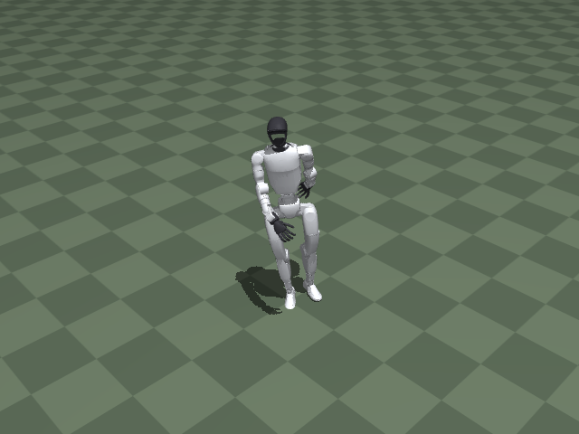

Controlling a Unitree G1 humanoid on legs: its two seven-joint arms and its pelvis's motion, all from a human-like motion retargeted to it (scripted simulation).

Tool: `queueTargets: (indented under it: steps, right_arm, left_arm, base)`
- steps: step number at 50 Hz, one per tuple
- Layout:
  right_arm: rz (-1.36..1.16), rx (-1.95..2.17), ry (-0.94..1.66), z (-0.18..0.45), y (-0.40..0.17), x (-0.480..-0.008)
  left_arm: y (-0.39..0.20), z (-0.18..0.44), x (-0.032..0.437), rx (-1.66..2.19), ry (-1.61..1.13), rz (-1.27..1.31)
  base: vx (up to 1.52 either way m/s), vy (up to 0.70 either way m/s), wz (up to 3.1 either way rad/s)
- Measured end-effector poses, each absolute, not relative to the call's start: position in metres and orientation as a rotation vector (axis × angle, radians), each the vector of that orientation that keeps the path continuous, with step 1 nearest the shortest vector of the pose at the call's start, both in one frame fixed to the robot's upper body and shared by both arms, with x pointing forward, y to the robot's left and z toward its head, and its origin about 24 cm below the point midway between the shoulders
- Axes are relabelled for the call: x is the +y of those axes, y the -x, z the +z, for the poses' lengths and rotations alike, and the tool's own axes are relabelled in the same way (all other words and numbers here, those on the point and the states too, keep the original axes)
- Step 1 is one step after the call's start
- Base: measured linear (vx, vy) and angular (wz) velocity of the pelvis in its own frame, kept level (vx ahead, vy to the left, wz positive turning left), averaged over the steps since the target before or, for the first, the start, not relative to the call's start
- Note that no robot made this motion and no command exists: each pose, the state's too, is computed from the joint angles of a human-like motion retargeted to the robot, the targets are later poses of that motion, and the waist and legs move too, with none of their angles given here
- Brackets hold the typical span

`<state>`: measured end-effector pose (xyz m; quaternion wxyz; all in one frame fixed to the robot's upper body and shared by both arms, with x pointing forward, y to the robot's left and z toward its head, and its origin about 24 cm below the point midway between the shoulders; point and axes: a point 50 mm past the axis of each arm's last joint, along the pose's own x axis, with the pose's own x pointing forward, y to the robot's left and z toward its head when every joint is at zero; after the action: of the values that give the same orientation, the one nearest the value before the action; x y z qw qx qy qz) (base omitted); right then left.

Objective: Upper body actions

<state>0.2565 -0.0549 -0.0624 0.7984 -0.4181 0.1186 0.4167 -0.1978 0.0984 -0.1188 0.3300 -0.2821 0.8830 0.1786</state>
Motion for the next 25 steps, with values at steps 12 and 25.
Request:
queueTargets:
  steps: [12, 25]
  right_arm:
    - [0.075, 1.995, 0.680, -0.156, 0.051, -0.251]
    - [-0.426, 2.304, 0.355, -0.117, 0.173, -0.251]
  left_arm:
    - [-0.154, -0.155, 0.123, 1.297, 0.368, 0.051]
    - [-0.304, -0.043, 0.063, 0.523, 0.012, -0.239]
  base:
    - [-0.06, -0.01, 0.48]
    - [-0.02, 0.02, 0.11]
